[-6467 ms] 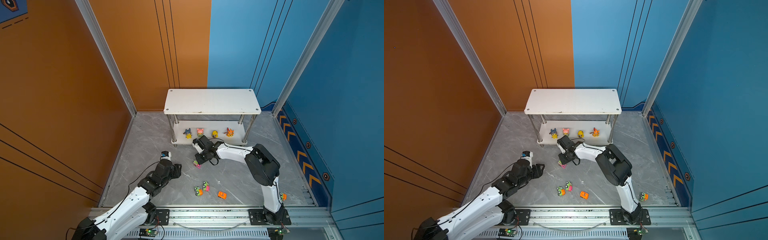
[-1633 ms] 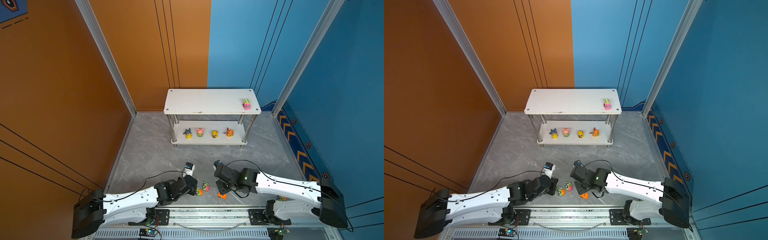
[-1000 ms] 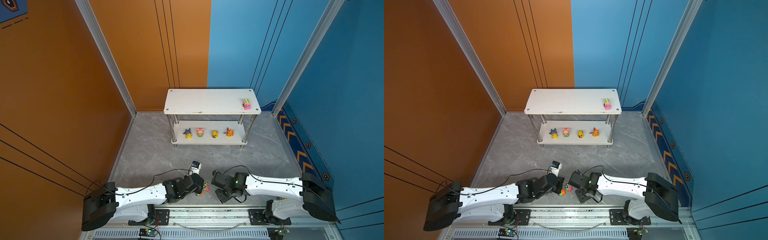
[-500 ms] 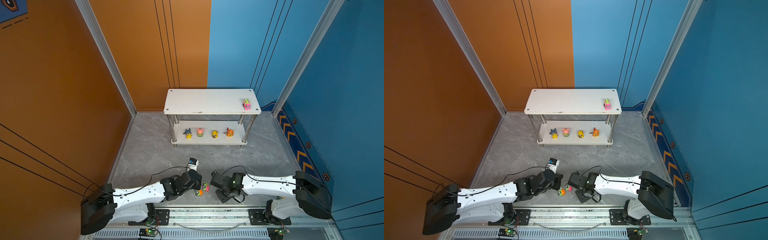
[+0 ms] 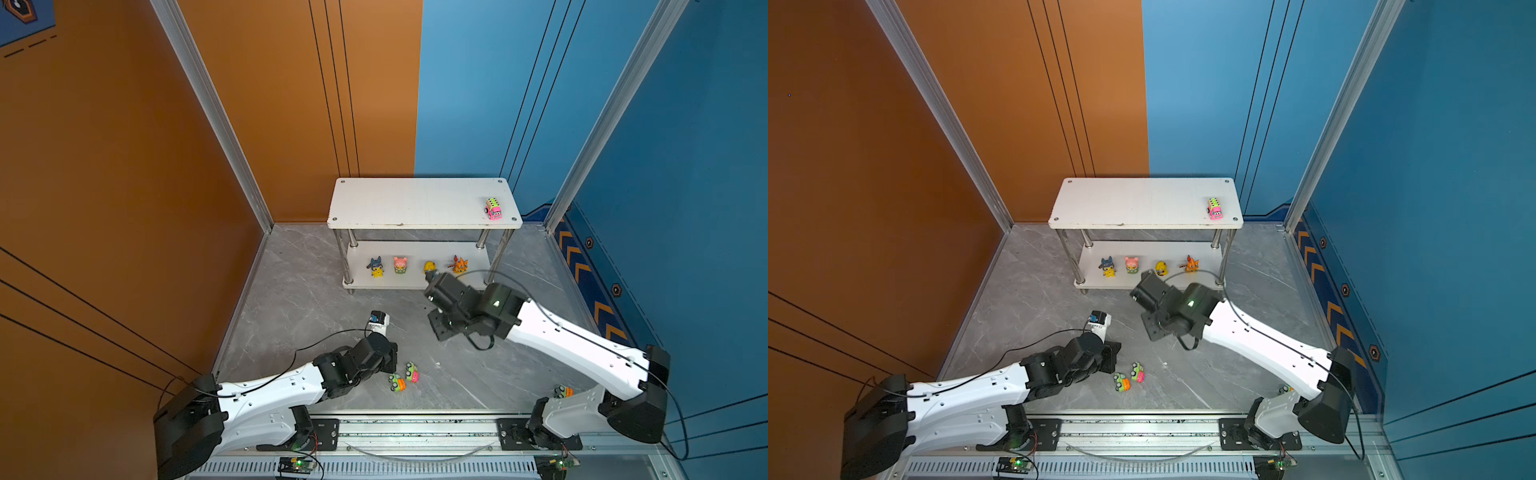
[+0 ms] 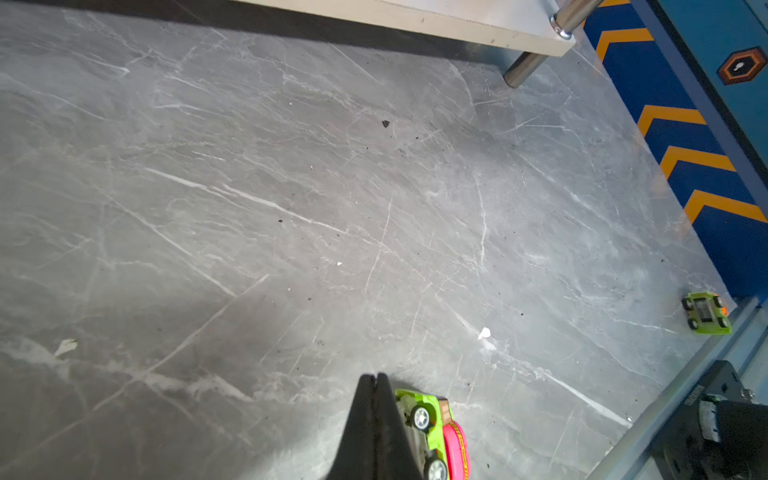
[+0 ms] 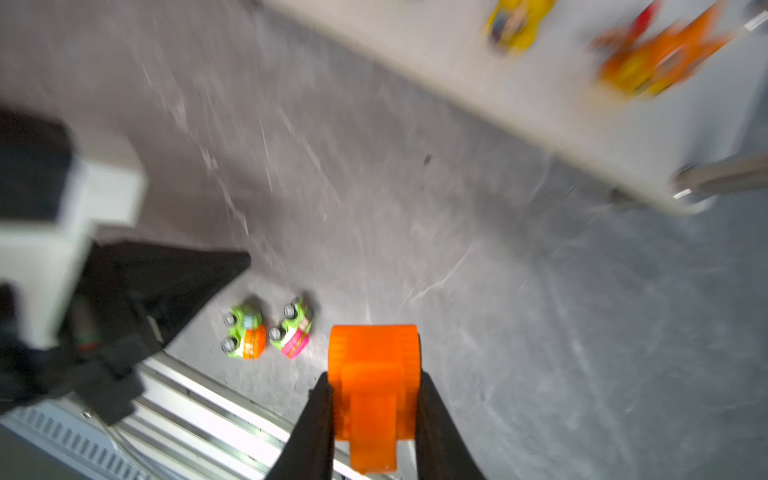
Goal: Place and organize the plastic toys onto the shelf
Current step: 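Lift the orange car with the right gripper up over the top shelf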
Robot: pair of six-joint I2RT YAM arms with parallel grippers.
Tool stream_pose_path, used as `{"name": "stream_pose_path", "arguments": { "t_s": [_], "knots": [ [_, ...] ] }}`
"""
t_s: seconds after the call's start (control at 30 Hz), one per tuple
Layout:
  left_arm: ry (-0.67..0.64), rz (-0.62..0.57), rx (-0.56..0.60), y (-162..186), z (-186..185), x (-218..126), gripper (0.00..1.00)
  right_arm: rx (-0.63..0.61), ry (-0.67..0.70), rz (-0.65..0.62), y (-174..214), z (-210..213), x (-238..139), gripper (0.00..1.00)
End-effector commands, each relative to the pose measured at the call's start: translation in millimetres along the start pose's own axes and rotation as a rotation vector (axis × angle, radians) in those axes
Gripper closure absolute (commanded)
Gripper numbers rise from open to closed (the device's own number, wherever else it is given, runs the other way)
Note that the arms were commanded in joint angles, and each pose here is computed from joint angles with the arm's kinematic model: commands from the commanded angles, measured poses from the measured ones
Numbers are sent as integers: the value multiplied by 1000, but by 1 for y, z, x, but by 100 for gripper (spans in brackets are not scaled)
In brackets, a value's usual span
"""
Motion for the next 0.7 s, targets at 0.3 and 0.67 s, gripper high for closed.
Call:
{"name": "stream_pose_path", "arguments": {
  "t_s": [0.3,0.67],
  "knots": [
    [17,18,-16,2,21,-7,99,12,176,-350,-148,-56,-103,94],
    [-22,8,-69,6,44,-18,98,118,167,-355,-184,-96,-60,95]
  ]
}}
Point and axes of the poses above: each gripper's point midway between its finger pads, its own x axis out along the fingers, its own z axis along the line the jaws close on, y = z × x, the point moved 4 cm from there along -x, back along the fingers, and after that the axes turned 2 degrees about x, right-handed, at the moved point
